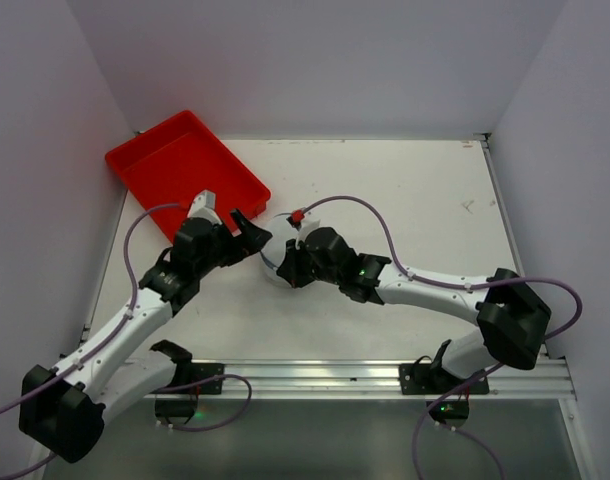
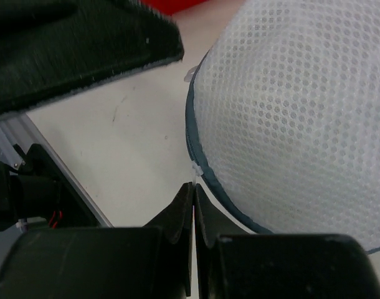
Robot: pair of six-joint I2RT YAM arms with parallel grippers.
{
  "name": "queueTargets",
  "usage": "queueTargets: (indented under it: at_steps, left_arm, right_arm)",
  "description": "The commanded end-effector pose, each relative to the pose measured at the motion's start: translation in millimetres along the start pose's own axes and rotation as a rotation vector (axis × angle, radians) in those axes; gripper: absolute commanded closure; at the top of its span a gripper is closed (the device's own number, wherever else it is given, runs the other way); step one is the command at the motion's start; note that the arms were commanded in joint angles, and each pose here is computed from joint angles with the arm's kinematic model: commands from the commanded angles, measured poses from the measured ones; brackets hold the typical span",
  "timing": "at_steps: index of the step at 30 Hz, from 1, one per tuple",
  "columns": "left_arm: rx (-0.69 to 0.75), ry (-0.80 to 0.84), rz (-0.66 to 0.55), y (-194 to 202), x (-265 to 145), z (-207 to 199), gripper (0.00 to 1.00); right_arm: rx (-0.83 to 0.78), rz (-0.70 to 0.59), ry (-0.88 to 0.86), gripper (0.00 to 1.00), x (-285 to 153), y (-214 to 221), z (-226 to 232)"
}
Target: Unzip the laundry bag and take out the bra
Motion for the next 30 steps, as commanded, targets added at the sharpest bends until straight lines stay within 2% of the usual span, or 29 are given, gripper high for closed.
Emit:
queueTargets:
  at_steps: [1, 8, 11, 14, 15, 18, 25, 30]
  left_arm:
    - [-0.13, -0.047, 0.055, 25.8, -1.6, 19.8, 0.1]
    - [-0.125, -0.031, 0.122, 47.9, 16.8, 8.8, 0.26]
    - [-0.116, -0.014, 0.131, 50.0, 24.2, -0.1, 0.39]
    - [-0.111, -0.005, 0.119, 47.1, 28.5, -4.1, 0.68]
    - [-0.106, -0.002, 0.114, 45.7, 28.9, -5.5, 0.85]
    - [-0.081, -0.016, 0.102, 40.5, 30.8, -3.3, 1.0]
    - [-0.013, -0.031, 0.073, 22.1, 34.1, 1.2, 1.0]
    - [0.083, 0.018, 0.096, 7.6, 42.0, -6.6, 1.0]
  right_arm:
    - [0.023, -0.083, -0.059, 1.0, 1.0, -26.7, 17.4]
    - [0.019, -0.072, -0.053, 1.0, 0.5, -22.6, 15.5]
    - [0.018, -0.073, -0.044, 1.0, -1.4, -21.3, 13.4]
    - [0.017, -0.063, -0.027, 1.0, -4.4, -15.9, 7.9]
    - [0.015, -0.059, -0.019, 1.0, -6.2, -13.8, 6.2]
    - [0.007, -0.042, 0.027, 1.0, -16.0, -2.2, -6.9]
    - [-0.025, -0.008, 0.163, 1.0, -52.0, 27.8, -49.4]
    - [-0.016, -0.022, 0.228, 1.0, -70.6, 21.2, -71.9]
Point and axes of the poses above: each gripper's point midway between its finger pads, its own x axis out along the fingers, its own z axis along the line the jaws close on, y = z × x, the point moved 2 cm from there along -x, back along the fingers, and after that the axes turned 3 degrees about -x, right-handed, at the moved point
